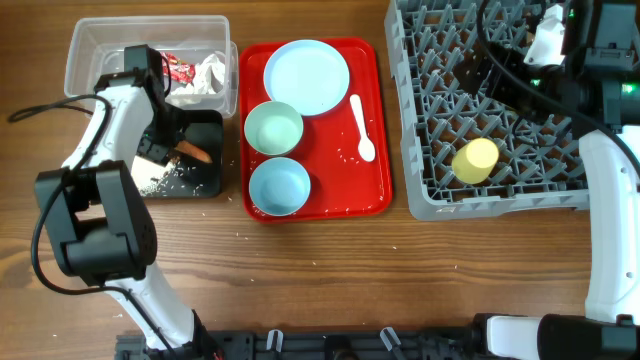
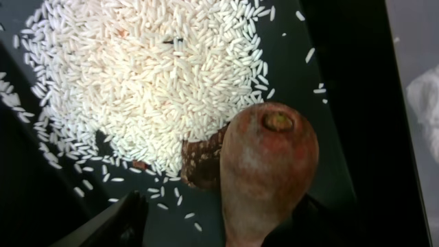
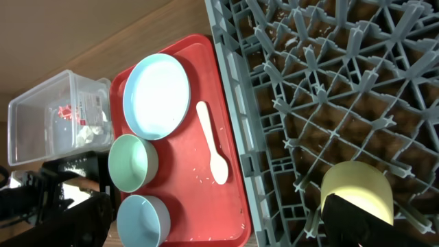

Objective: Sort waste into correct bins and load items into the dishwasher rack
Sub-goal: 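Carry the carrot left and drop it into the black tray, then grasp the white spoon on the red tray with the right gripper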

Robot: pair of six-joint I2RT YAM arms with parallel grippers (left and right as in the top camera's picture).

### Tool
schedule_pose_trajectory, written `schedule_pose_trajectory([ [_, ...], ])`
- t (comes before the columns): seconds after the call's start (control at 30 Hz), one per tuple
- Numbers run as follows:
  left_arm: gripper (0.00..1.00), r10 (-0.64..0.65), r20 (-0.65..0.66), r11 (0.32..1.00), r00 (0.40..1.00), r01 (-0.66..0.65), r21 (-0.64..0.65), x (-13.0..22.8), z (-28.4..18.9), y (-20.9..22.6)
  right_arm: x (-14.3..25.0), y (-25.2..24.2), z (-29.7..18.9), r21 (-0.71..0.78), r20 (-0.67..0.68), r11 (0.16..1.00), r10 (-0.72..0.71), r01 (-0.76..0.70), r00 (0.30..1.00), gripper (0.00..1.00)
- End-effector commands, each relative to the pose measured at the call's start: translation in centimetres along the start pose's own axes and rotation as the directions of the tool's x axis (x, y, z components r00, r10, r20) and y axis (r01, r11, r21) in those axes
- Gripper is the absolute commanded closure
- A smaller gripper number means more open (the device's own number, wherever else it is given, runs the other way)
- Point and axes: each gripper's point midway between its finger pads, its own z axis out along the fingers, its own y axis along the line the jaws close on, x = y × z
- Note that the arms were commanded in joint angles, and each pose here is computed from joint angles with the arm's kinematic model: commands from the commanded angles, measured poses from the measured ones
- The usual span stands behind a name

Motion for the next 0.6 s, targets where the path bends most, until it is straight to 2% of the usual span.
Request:
schedule_pose_trajectory([
  [0.0, 0.30, 0.079, 0.045, 0.987, 0.996, -0.085, 0.138, -1.4, -6.4, -2.1, -0.5, 0.0, -0.2, 0.011, 0.021, 0.999, -0.050, 0.050, 0.999, 0.00],
  [0.1, 0.28, 0.296, 0.060, 0.888, 0.953, -0.298, 0.349, 1.6, -12.3, -5.4, -0.5, 0.0, -0.1, 0.010, 0.023, 0.997, -0.079, 0.078, 0.997, 0.01],
  [0.13, 0.26, 0.362, 0.078, 0.839, 0.929, -0.361, 0.408, 3.7, -14.3, -6.3, -0.6, 0.1, -0.1, 0.009, 0.024, 0.995, -0.096, 0.096, 0.995, 0.00],
  [0.27, 0.24, 0.550, 0.184, 0.696, 0.814, -0.569, 0.437, 11.0, -17.3, -9.1, -0.6, 0.1, -0.1, 0.009, 0.024, 0.995, -0.104, 0.104, 0.994, 0.00],
  [0.37, 0.23, 0.615, 0.230, 0.627, 0.754, -0.645, 0.437, 14.9, -17.8, -10.6, -0.3, 0.2, -0.1, 0.009, 0.015, 0.992, -0.127, 0.126, 0.992, 0.00],
  [0.43, 0.23, 0.648, 0.270, 0.556, 0.712, -0.685, 0.471, 18.2, -18.5, -12.3, -0.2, 0.1, -0.1, 0.011, 0.008, 0.991, -0.134, 0.134, 0.991, 0.01],
  [0.57, 0.23, 0.635, 0.308, 0.503, 0.709, -0.681, 0.532, 22.8, -19.2, -15.0, 0.3, -0.2, -0.1, 0.017, -0.013, 0.992, -0.125, 0.125, 0.992, 0.00],
])
